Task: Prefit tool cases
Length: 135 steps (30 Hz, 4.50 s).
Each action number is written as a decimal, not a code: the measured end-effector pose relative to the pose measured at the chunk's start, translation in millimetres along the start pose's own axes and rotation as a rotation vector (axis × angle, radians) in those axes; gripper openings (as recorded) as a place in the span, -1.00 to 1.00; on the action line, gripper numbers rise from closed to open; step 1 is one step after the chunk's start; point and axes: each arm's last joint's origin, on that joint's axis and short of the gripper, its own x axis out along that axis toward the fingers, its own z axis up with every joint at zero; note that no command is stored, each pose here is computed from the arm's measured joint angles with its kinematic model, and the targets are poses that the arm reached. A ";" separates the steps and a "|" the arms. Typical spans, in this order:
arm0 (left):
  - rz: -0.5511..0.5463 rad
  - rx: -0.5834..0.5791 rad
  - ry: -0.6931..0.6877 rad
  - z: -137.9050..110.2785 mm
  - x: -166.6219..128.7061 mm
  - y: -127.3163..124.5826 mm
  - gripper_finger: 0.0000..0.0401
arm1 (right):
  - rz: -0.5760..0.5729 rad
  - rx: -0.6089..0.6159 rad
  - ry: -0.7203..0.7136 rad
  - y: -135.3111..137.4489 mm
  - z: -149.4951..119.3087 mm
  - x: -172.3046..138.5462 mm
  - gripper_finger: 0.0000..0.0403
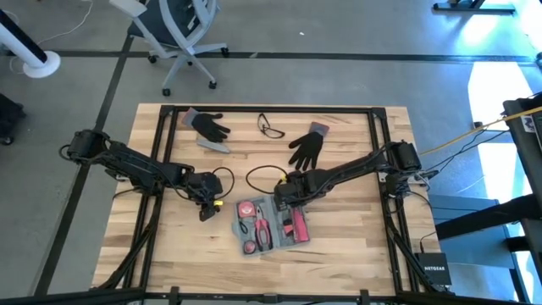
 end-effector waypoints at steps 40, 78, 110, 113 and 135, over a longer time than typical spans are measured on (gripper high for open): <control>0.010 0.066 0.011 -1.1 0.0 0.8 -1.00 | -0.046 -0.280 0.071 13.9 5.4 -57.1 -0.83; -0.006 -0.035 0.027 -1.8 -0.1 0.6 -1.00 | -0.026 -0.429 0.165 34.9 2.5 0.2 -0.97; 0.046 0.074 0.109 -17.6 -22.6 1.0 -1.00 | 0.658 -0.056 -0.042 -73.7 18.5 -45.2 -0.97; 0.045 0.061 0.096 -16.5 -22.6 0.6 -1.00 | 0.845 0.008 -0.130 -87.0 8.3 -33.4 -0.97; 0.049 -0.289 0.081 -15.0 -23.0 0.3 -1.00 | 0.928 0.185 -0.129 -192.3 -5.8 35.9 -0.98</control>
